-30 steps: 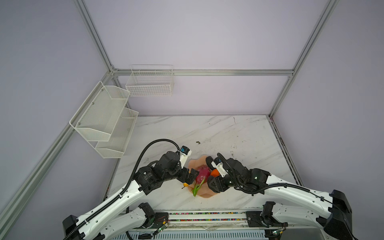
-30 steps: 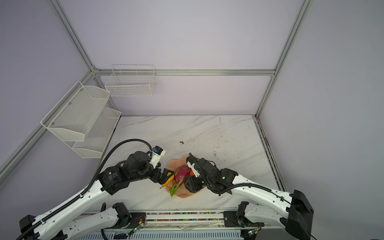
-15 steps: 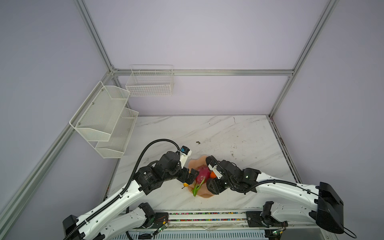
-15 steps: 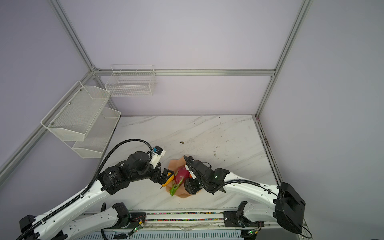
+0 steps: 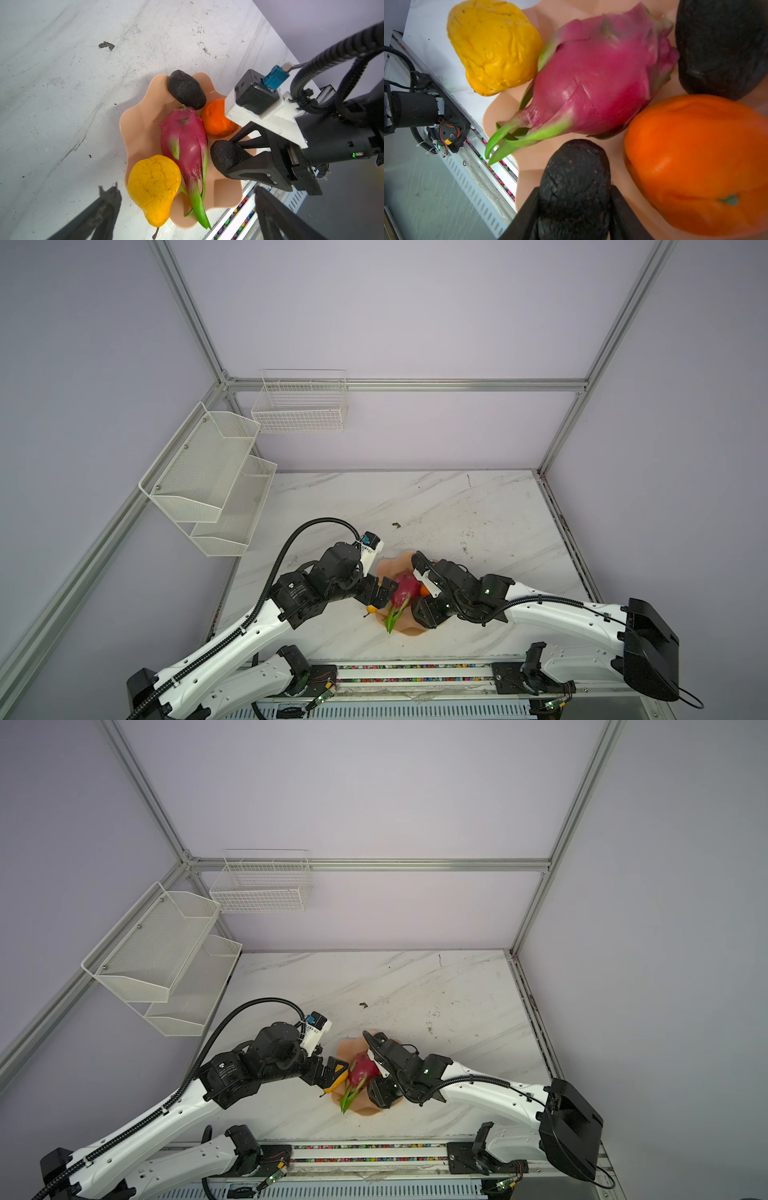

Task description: Place and organize the fake fruits in the fruit bowl

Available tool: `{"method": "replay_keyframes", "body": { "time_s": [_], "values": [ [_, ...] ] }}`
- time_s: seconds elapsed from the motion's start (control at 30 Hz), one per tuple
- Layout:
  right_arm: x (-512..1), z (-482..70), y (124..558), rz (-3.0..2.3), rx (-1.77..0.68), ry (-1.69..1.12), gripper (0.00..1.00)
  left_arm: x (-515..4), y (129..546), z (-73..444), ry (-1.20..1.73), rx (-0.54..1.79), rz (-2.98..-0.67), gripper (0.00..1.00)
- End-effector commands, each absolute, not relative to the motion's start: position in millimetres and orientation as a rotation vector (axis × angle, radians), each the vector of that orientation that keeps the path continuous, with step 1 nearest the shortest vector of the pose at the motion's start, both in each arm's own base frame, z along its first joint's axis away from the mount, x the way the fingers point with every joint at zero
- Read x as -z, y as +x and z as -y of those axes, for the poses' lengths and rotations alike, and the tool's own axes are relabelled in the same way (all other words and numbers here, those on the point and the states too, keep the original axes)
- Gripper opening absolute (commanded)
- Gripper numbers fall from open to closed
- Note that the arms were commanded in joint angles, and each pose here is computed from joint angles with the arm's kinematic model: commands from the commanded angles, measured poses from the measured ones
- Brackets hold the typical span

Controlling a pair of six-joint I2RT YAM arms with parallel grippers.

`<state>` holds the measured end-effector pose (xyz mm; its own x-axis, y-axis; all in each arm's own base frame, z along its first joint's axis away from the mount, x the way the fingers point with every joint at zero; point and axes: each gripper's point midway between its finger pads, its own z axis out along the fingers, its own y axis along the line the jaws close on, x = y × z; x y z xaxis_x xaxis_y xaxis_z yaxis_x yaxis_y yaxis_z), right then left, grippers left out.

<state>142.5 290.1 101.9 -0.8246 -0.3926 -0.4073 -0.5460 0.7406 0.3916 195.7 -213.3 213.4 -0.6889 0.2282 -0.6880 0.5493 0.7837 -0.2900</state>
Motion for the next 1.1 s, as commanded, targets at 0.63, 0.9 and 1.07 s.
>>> {"method": "replay_keyframes", "body": {
  "time_s": [0.63, 0.9, 1.07],
  "values": [
    [-146.2, -298.9, 160.9, -2.517, -0.707, -0.732, 0.73, -232.8, 205.3, 212.2, 0.559, 0.616, -2.239, 1.0],
    [-247.5, -228.1, 267.7, -2.187, -0.51, -0.177, 0.88, -272.1, 257.6, 127.3, 0.163, 0.095, -2.017, 1.0],
    [-270.5, -99.9, 354.2, -1.964, -0.416, 0.264, 0.97, -261.4, 280.0, 36.6, -0.186, -0.216, -1.905, 1.0]
  ]
}}
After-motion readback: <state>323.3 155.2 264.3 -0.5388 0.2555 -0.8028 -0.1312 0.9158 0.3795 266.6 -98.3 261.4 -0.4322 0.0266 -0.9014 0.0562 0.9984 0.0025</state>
